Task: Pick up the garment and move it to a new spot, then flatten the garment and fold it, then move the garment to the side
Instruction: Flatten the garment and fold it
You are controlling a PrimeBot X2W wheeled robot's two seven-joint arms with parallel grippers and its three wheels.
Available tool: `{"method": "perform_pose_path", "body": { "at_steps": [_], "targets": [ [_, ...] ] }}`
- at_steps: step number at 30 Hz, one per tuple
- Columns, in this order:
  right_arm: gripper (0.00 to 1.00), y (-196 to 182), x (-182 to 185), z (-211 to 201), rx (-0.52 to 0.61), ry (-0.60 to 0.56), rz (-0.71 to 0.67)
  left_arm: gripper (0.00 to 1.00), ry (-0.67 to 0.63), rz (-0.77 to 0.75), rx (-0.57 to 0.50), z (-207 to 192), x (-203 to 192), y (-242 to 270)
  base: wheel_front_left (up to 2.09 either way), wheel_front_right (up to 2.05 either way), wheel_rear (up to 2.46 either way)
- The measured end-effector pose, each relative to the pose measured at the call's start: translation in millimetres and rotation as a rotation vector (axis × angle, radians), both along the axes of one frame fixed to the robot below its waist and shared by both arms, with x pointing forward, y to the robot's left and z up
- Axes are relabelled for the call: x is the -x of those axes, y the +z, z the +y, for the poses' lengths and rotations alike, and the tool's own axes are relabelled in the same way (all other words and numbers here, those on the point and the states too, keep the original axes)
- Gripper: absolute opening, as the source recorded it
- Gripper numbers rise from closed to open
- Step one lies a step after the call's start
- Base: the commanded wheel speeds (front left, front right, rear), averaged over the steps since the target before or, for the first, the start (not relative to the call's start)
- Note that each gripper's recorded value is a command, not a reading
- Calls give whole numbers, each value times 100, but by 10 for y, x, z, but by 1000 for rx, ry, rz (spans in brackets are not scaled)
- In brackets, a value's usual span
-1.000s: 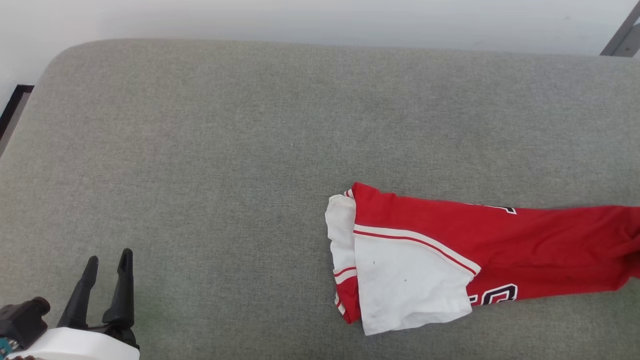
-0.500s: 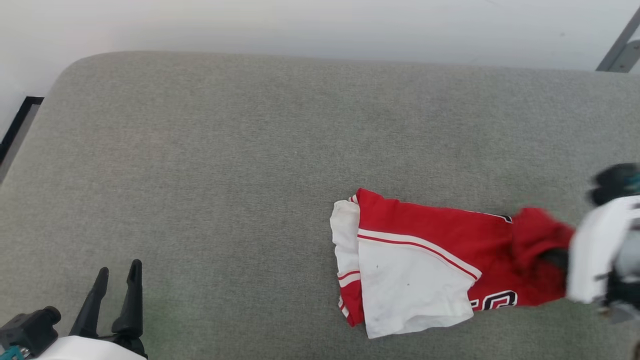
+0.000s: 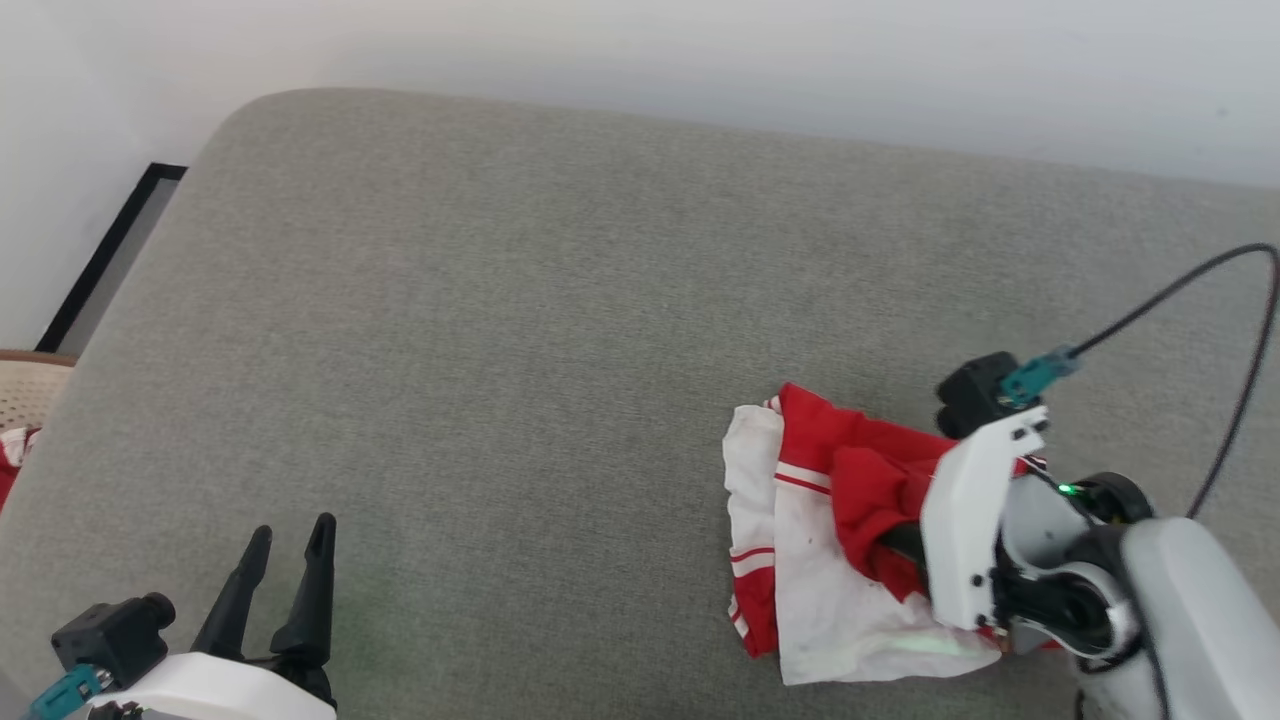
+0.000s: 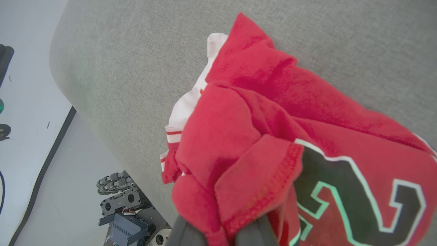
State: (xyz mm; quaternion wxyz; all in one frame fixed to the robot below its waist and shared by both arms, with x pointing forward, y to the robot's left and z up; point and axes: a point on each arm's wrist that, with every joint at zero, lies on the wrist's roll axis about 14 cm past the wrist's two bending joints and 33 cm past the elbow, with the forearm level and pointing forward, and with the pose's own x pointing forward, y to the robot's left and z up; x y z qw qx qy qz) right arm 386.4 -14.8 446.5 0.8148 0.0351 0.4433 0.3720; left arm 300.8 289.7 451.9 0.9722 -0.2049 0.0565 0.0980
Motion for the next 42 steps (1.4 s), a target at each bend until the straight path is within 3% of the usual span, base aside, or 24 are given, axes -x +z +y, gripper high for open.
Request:
{"method": "perform_pose_path", "body": {
  "at_steps": [1, 2, 3, 4, 14, 23, 31, 37, 42],
  "targets": [
    [3, -13, -8, 49, -2, 7, -4, 100, 2, -1, 1, 3, 6, 2, 0, 0, 0],
    [28, -22, -19, 89, -3, 11, -8, 100, 5, -3, 1, 11, 11, 7, 0, 0, 0],
    [47, -31, -35, 114, -5, 10, -9, 100, 7, -2, 3, 14, 20, 5, 0, 0, 0],
    [100, -29, -48, 132, -4, 12, -19, 100, 10, -2, 6, 19, 31, 2, 0, 0, 0],
    [100, 354, -185, 78, -120, -47, -105, 100, -15, -22, 10, -10, -59, 40, 0, 0, 0],
    [100, 825, -309, -438, -223, -228, -243, 100, -73, -51, 3, -148, -225, 110, 0, 0, 0],
    [100, 1172, -363, -1062, -231, -419, -504, 100, -119, -84, -24, -248, -325, 217, 0, 0, 0],
    [100, 1209, -186, -1485, -201, -543, -707, 100, -137, -105, -81, -253, -266, 299, 0, 0, 0],
    [100, 1026, 29, -1734, -197, -639, -770, 100, -159, -139, -143, -293, -247, 414, 0, 0, 0]
  ]
}}
